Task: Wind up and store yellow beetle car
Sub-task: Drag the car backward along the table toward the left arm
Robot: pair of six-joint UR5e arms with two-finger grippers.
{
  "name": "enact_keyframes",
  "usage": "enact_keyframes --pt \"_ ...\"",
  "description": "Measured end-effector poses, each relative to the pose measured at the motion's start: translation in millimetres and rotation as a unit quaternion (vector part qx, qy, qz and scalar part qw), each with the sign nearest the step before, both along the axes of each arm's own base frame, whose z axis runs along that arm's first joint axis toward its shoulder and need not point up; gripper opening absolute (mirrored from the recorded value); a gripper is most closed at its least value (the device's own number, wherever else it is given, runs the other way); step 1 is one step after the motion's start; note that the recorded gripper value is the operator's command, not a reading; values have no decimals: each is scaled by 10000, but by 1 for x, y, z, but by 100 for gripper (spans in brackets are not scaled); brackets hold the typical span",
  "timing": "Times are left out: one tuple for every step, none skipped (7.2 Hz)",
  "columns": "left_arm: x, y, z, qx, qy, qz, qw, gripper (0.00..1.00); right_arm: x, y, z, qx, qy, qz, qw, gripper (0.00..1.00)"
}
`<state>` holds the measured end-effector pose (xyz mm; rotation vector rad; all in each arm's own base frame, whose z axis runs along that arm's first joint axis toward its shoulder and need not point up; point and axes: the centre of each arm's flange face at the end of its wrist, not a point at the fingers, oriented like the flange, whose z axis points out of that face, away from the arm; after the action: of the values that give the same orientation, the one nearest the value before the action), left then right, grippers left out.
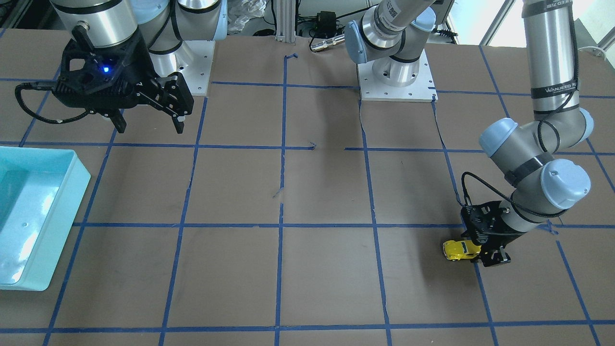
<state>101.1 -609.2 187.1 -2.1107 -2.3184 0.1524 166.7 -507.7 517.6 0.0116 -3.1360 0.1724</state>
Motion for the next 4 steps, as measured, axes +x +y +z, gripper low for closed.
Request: enact_keyframes --pt "0 0 1 -1 -10 4 10000 100 0 0 0 0 0 0 10000 100" --pt "1 0 2 -8 -22 11 10000 100 0 0 0 0 0 0 10000 100" --pt "4 2 6 3 -31 39 10000 100 0 0 0 1 0 0 10000 100" --pt "20 6 12 69 -14 163 9998 100 0 0 0 0 0 0 10000 100"
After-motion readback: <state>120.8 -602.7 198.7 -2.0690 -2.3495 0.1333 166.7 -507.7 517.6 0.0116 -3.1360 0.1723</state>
